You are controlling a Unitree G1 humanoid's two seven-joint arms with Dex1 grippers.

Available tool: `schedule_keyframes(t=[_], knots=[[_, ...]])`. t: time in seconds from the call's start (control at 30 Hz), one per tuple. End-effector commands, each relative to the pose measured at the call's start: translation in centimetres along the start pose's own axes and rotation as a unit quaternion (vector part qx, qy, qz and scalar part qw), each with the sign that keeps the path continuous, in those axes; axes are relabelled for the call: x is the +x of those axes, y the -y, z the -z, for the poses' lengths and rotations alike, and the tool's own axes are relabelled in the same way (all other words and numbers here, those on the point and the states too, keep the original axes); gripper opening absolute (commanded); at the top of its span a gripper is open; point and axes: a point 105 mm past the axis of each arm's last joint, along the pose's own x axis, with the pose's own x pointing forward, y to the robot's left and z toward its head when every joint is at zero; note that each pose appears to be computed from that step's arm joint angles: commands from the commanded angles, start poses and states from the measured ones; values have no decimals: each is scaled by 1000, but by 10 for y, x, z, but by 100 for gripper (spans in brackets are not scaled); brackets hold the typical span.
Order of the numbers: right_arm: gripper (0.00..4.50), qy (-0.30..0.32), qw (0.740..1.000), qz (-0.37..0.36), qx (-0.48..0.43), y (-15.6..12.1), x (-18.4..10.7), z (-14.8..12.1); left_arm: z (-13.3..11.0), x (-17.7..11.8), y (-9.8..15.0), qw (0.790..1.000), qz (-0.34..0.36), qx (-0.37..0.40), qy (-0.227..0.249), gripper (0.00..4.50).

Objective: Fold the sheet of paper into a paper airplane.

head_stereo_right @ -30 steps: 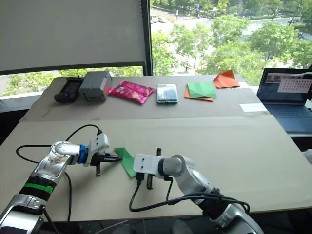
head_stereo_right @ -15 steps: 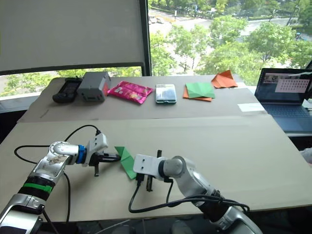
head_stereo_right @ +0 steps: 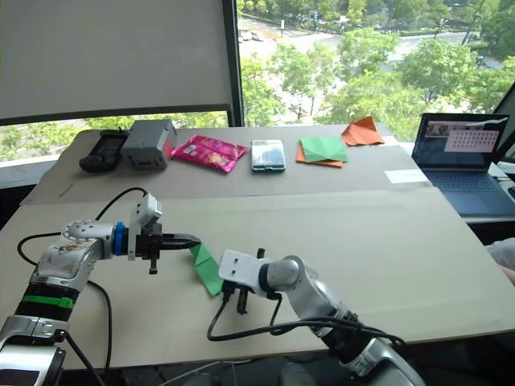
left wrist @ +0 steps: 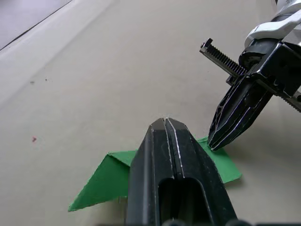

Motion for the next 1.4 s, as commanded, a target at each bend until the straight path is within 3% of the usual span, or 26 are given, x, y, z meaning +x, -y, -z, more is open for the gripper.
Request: schedule_keyframes(t=[0.03, 0.37, 0.97, 1.4], knots=[[1, -97, 991, -52, 73, -26, 13, 55, 3, 12, 3, 1000, 3, 9, 6, 0], [1, -91, 992, -43, 77, -16, 8, 48, 44, 43, 15, 1000, 18, -1, -21, 0], [1, -89, 992, -23, 81, -3, 4, 43, 86, 34, 1, 997, -31, -47, -52, 0], [1, -89, 993, -24, 79, -6, 4, 43, 87, 22, -21, 993, -86, -47, -59, 0]])
